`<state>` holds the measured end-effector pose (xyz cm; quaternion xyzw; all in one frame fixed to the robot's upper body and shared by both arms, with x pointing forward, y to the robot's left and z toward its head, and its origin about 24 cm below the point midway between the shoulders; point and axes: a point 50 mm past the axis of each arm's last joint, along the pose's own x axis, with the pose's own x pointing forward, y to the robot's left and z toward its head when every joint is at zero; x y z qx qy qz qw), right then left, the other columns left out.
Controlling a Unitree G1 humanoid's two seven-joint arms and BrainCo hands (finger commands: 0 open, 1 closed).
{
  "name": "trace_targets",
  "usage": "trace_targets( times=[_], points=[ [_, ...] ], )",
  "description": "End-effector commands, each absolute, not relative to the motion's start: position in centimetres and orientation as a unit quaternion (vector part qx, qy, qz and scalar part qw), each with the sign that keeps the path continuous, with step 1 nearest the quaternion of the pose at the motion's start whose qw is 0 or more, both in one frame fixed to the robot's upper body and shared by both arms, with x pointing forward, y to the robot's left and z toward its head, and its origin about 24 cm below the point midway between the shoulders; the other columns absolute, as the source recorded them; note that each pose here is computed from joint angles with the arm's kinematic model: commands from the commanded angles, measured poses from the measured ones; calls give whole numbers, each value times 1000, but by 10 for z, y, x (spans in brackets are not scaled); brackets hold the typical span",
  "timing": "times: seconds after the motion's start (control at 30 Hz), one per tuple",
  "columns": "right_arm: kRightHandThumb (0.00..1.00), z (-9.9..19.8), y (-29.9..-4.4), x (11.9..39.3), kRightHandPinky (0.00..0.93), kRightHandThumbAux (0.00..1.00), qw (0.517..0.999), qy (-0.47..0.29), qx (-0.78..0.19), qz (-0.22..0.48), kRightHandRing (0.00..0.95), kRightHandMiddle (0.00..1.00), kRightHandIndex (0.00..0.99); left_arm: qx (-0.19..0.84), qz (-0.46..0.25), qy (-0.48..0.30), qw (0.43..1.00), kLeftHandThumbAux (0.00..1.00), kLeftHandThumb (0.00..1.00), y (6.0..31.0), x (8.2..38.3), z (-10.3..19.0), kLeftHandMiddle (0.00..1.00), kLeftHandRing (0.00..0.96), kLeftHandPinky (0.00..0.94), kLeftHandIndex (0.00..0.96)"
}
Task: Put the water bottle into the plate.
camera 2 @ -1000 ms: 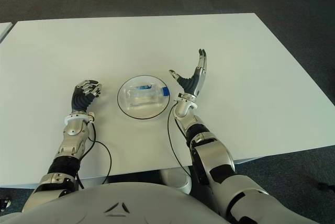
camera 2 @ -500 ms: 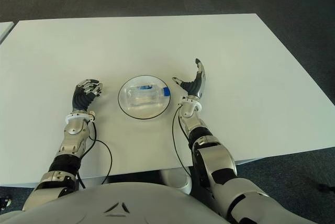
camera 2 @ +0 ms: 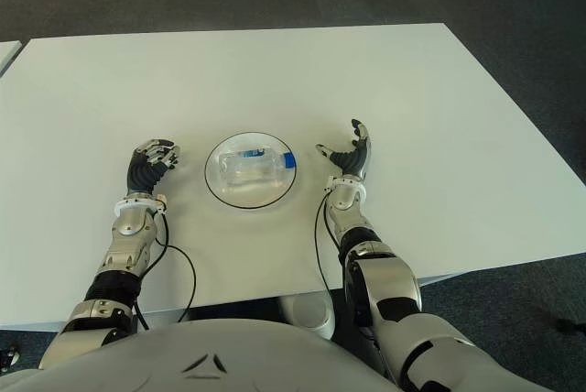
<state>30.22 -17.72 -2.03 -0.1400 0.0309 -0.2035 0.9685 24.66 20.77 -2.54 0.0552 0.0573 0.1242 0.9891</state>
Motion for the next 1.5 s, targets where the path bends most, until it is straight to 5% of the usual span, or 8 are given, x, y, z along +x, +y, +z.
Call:
trace_targets(
  times=[0.03, 0.07, 0.1, 0.2, 0.3, 1.5],
  points=[
    [338, -35, -173, 294, 429, 998, 976, 74, -109, -176, 374, 356, 252, 57, 116, 80, 988, 715, 704, 208, 240, -34, 573, 574, 553, 432],
    [328, -36, -173, 294, 437, 998, 977, 78, -103, -169, 381, 360, 266, 57, 116, 82, 988, 715, 704, 208, 240, -35, 573, 573, 554, 432],
    [460, -36, -173, 294, 458, 904, 978, 80, -99, -164, 401, 378, 319, 57, 117, 83, 988, 715, 704, 208, 240, -35, 571, 572, 554, 432],
    [619, -37, -174, 293, 489, 791, 980, 84, -94, -154, 432, 406, 384, 59, 117, 86, 988, 715, 704, 208, 240, -36, 569, 569, 558, 432],
    [671, -38, -175, 293, 518, 754, 981, 89, -94, -148, 466, 440, 408, 61, 117, 87, 987, 714, 705, 209, 240, -36, 570, 571, 566, 433],
    [705, -41, -164, 287, 602, 727, 975, 82, -69, -195, 602, 614, 433, 61, 105, 89, 989, 713, 705, 210, 239, -39, 584, 575, 554, 433]
  ],
)
